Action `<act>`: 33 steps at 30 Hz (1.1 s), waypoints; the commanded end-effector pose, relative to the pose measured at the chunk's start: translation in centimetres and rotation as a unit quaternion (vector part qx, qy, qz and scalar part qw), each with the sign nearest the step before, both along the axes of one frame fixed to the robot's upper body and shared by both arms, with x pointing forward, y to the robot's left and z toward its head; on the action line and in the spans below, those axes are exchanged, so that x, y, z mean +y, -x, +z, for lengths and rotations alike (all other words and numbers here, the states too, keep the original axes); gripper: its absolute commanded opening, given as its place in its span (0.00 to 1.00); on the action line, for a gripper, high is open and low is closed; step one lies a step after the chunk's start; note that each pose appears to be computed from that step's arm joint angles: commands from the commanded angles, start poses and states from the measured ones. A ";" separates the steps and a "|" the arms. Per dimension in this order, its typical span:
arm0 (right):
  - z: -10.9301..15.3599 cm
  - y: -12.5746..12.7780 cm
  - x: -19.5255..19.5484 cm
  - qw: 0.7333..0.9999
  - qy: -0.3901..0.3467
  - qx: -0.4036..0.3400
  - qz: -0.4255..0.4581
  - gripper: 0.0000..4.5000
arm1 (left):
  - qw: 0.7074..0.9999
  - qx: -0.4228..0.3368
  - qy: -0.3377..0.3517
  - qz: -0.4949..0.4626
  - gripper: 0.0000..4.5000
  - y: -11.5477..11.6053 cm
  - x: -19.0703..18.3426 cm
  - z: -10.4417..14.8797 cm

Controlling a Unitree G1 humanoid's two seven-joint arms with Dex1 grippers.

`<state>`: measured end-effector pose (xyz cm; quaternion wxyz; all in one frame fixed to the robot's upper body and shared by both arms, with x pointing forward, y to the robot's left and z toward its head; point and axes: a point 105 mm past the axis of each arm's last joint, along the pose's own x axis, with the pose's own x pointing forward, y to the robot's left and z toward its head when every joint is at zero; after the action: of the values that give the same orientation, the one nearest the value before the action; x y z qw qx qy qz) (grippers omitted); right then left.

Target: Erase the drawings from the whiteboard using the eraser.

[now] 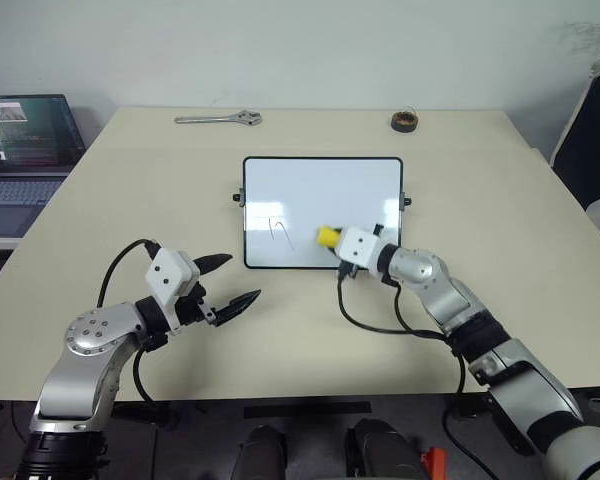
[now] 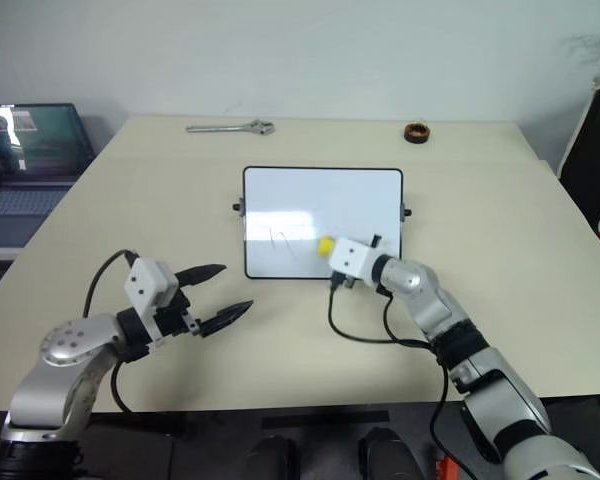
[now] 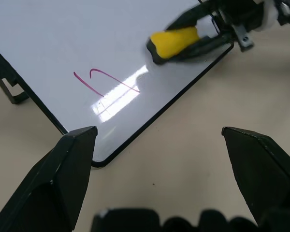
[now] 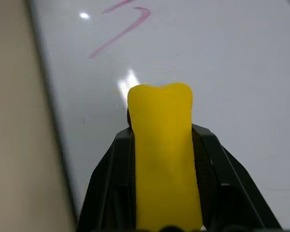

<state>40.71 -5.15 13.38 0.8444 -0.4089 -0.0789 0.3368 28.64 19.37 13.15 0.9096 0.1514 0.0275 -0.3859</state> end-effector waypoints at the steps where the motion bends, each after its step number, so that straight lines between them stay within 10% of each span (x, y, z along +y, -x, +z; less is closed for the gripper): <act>1: -2.3 -1.2 -4.1 0.996 0.033 0.041 -0.070 0.26 | 1.000 -0.022 -0.005 -0.006 1.00 -0.1 -0.2 1.1; 10: -7.1 2.4 -4.7 0.978 0.180 0.103 0.030 0.26 | 1.000 -0.025 -0.002 -0.007 1.00 -0.5 -0.5 1.6; 33: -3.2 1.9 -3.2 0.982 0.176 0.015 0.067 0.26 | 1.000 -0.025 -0.004 -0.009 1.00 -0.7 -0.5 1.7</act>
<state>37.79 -7.02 10.44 0.7130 -0.5433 -0.0523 0.4401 29.19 19.08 13.84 0.9087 0.1526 0.0220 -0.3880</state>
